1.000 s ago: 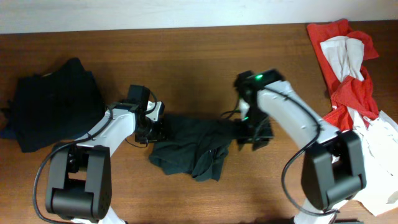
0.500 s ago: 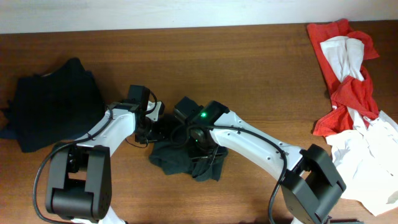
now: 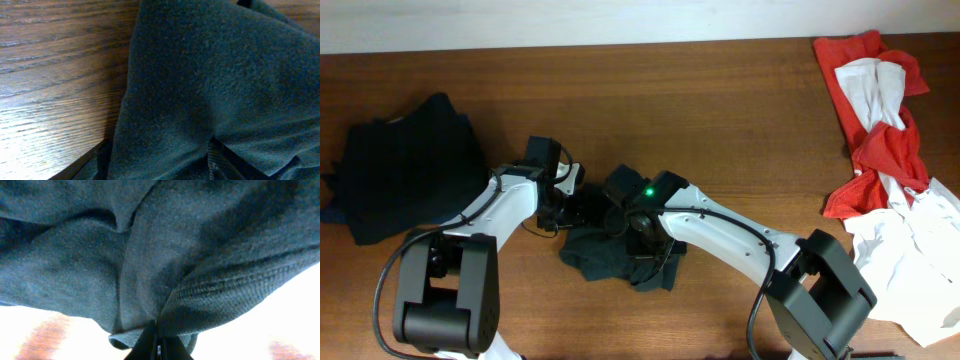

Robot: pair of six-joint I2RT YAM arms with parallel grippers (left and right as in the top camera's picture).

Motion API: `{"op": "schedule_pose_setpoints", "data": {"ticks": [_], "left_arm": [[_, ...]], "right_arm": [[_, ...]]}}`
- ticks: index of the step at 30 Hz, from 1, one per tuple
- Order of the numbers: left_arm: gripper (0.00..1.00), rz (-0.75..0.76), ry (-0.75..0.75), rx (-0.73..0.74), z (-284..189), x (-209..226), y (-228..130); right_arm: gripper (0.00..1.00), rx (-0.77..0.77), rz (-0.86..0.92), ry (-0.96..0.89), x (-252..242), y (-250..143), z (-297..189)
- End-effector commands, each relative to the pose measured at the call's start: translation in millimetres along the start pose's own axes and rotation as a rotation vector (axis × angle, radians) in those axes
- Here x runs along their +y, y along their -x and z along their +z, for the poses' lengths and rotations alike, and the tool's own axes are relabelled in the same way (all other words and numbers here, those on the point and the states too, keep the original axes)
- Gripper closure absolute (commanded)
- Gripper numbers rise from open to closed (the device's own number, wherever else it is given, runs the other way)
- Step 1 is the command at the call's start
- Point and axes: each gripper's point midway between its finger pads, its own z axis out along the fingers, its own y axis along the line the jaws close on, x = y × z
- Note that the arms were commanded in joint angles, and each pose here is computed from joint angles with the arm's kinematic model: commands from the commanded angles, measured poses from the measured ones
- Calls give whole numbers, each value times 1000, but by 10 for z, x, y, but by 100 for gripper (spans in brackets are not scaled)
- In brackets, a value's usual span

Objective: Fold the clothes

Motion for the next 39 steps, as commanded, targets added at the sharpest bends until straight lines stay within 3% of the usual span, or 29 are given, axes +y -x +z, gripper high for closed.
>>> {"op": "schedule_pose_setpoints", "data": {"ticks": [1,7,9,16,19,23,27,31,34,39], "left_arm": [[39,16,16,13,25,27,-57],[39,16,16,13,25,27,-56],[39,16,16,12,25,27,-54],[39,9,21,32,24,38,-106],[39,2,65,49,19,116,-153],[40,2,63,43,-62,89,-124],[39,97,34,-167,-598,-183,376],[39,177,-1,-404,-1021,-429,887],[38,200,-9,-414,-906,-488,968],[38,208,-3,-277,-340,-492,847]], "right_arm": [[96,2,18,-28,-132,22,-46],[96,47,57,-82,-854,158,-388],[78,76,50,-84,-1107,214,-425],[68,131,80,-85,-1426,209,-453],[69,176,0,0,-1269,112,-467],[69,179,-224,371,-646,28,-651],[69,125,-274,522,-391,106,-776],[69,119,-329,560,-211,51,-706],[69,136,-328,554,-132,-31,-542],[70,158,-332,547,-49,-192,-165]]}}
